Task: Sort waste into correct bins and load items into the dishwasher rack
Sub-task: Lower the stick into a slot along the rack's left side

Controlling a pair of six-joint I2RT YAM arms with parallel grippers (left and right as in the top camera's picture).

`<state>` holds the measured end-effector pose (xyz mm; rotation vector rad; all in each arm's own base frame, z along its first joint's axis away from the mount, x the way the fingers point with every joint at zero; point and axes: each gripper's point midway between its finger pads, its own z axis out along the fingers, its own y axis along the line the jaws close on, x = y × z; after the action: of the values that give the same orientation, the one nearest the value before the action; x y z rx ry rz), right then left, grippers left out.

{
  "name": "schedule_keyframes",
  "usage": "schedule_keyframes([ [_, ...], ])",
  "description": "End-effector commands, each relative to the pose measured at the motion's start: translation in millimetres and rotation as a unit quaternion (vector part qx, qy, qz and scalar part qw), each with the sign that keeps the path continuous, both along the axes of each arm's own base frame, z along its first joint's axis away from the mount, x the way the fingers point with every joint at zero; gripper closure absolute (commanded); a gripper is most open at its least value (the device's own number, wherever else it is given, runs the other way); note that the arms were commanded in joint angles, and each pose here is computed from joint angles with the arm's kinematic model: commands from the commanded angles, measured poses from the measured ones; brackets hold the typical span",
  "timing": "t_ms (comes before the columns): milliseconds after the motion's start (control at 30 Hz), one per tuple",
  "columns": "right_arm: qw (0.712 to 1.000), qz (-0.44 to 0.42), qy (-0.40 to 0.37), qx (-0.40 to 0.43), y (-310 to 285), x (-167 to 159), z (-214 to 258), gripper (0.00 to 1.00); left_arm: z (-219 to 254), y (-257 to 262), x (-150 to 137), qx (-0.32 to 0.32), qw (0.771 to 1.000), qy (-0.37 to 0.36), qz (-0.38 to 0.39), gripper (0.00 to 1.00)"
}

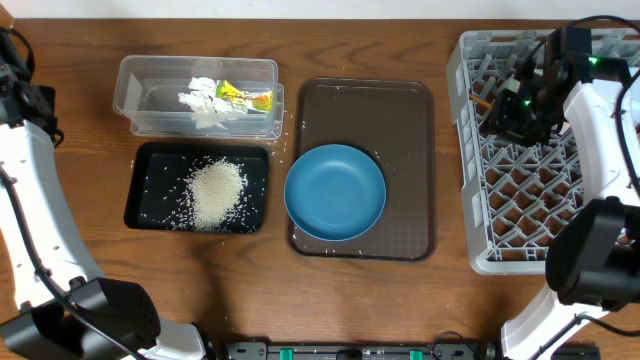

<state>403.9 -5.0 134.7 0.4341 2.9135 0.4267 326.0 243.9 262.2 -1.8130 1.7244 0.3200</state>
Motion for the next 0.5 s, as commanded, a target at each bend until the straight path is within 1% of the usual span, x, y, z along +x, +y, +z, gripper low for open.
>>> schedule_keyframes([
  [0,0.999,0.000,-0.029,-0.035,-7,-3,21,0.60,0,1,-2,0.003,1.000,0.007,0.000,0.08],
  [100,0.995,-0.034,-0.024,-0.090,-29,-5,23,0.50,0,1,-2,0.003,1.000,0.007,0.000,0.08],
  [200,0.990,-0.049,-0.027,-0.127,-45,-2,22,0.40,0,1,-2,0.003,1.000,0.007,0.000,0.08],
  [267,0.989,-0.041,-0.036,-0.139,-52,2,22,0.40,0,1,-2,0.003,1.000,0.007,0.000,0.08],
  [367,0.987,-0.004,-0.057,-0.148,-58,11,23,0.40,0,1,-2,0.003,1.000,0.007,0.000,0.08],
  [467,0.982,0.075,-0.085,-0.154,-56,20,23,0.41,0,1,-2,0.003,1.000,0.007,0.000,0.08],
])
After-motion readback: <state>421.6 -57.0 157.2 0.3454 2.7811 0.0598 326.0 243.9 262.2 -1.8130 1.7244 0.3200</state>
